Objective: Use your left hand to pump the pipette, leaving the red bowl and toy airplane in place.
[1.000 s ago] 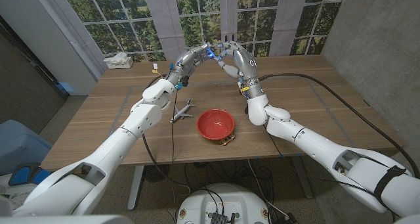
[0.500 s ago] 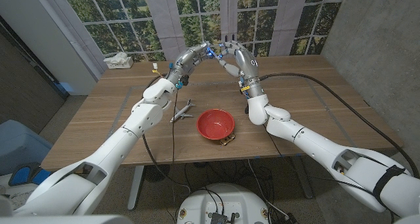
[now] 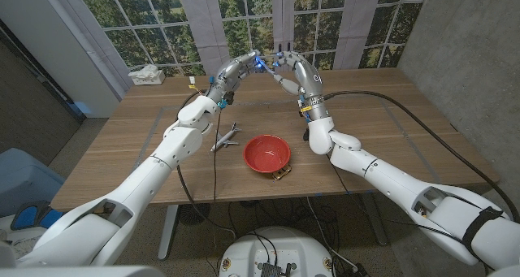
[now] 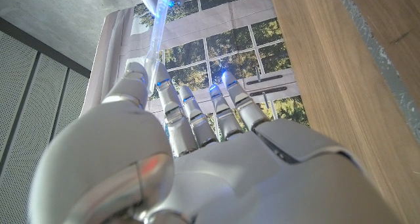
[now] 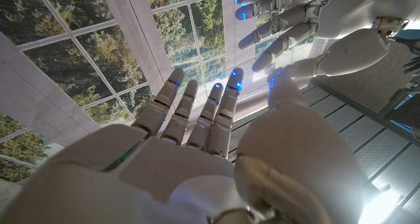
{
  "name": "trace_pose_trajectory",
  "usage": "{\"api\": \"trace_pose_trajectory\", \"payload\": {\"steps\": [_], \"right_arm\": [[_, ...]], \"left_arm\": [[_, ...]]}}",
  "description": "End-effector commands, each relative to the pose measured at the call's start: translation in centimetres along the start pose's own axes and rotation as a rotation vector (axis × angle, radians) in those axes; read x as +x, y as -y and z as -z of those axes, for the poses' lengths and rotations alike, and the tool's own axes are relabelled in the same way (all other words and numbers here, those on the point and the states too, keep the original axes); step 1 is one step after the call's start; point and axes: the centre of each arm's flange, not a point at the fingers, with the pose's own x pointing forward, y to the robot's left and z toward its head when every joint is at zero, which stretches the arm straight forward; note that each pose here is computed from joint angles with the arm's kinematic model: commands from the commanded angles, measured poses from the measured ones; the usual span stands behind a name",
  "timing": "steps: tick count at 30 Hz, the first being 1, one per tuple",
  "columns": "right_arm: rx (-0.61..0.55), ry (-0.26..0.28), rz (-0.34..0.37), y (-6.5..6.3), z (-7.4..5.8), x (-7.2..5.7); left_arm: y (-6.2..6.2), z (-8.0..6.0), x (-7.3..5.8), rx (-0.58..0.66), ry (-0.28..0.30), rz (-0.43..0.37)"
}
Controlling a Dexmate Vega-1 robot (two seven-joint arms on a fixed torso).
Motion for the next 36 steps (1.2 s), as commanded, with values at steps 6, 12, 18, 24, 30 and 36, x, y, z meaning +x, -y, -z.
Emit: {"api": "trace_pose_trajectory", "payload": {"steps": [6, 12, 18, 24, 30, 36], "right_arm": [[0.204, -0.109, -0.087, 1.0, 2.2, -0.8], [0.332, -0.134, -0.105, 1.4, 3.0, -1.0], [0.414, -0.161, -0.092, 1.8, 3.7, -1.2], [0.498, -0.182, -0.084, 2.4, 4.4, -1.6], [0.549, -0.221, -0.069, 3.0, 5.0, -2.1], [0.575, -0.253, -0.037, 3.7, 5.4, -2.9]], "left_arm": [[0.9, -0.7, 0.0, 0.025, 0.0, 0.009], [1.0, -0.9, -0.3, 0.044, -0.004, 0.008], [1.2, -1.2, -0.7, 0.056, -0.01, 0.013], [1.4, -1.7, -1.2, 0.078, -0.018, 0.019], [1.7, -2.3, -1.7, 0.104, -0.022, 0.031], [1.7, -2.8, -2.4, 0.126, -0.027, 0.037]]}}
